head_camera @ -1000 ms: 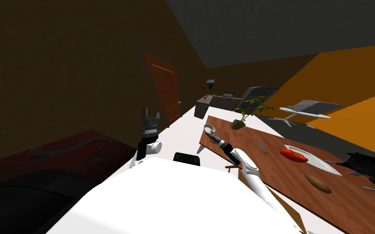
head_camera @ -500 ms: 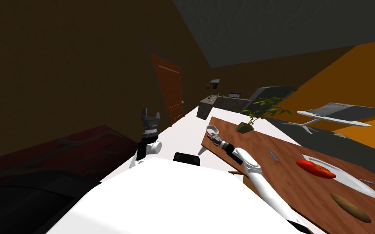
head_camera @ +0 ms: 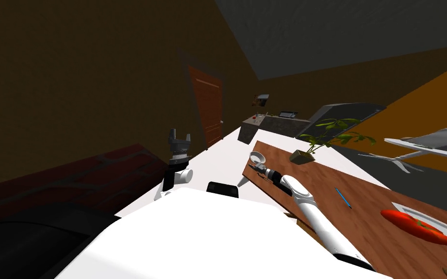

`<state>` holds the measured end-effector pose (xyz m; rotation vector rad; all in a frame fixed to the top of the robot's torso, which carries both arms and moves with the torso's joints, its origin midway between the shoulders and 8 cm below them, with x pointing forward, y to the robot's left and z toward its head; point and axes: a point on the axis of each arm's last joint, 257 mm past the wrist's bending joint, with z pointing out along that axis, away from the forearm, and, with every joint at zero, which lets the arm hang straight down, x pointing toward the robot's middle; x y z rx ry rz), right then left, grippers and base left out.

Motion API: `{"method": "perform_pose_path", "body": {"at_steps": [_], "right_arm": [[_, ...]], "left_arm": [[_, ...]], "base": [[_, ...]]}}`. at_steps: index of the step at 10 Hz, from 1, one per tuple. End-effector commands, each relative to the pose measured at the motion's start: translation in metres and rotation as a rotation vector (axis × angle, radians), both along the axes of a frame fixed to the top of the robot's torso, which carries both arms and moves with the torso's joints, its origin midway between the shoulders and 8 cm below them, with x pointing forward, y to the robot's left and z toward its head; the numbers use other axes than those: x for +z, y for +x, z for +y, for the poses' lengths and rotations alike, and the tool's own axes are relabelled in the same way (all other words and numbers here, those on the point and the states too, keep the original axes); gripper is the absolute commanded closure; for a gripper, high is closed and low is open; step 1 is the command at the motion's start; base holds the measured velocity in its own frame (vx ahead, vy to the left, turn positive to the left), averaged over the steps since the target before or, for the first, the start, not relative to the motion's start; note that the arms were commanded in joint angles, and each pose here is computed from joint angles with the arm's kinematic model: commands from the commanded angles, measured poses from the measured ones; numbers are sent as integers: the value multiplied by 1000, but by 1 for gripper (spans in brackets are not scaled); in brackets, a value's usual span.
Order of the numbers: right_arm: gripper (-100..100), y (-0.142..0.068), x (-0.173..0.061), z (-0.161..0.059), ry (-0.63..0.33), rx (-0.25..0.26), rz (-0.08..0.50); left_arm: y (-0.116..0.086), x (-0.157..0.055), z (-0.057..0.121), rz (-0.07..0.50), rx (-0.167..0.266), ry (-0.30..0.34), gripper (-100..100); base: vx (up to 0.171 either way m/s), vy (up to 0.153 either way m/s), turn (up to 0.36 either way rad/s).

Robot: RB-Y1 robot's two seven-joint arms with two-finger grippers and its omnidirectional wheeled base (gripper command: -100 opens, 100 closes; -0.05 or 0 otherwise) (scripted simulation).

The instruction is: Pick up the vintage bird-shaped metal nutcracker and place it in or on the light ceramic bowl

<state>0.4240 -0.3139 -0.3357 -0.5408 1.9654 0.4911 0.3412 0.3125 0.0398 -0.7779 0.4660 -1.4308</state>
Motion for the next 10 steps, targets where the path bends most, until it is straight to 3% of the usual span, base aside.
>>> {"method": "perform_pose_path", "body": {"at_steps": [1,2,7,10], "right_arm": [[-100,-6,-13,-5,-41,4,21],[-100,-9,-25,-23,-82,6,65],[-100,-23,-54,-52,-196,18,141],[-100,-38,-75,-90,-290,23,237]], "left_arm": [[0,0,0,0,0,0,0],[0,0,0,0,0,0,0],[0,0,0,0,0,0,0],[0,0,0,0,0,0,0]], "base": [[0,-1,-19],[-5,8,229],[-6,1,107],[-14,6,207]]}}
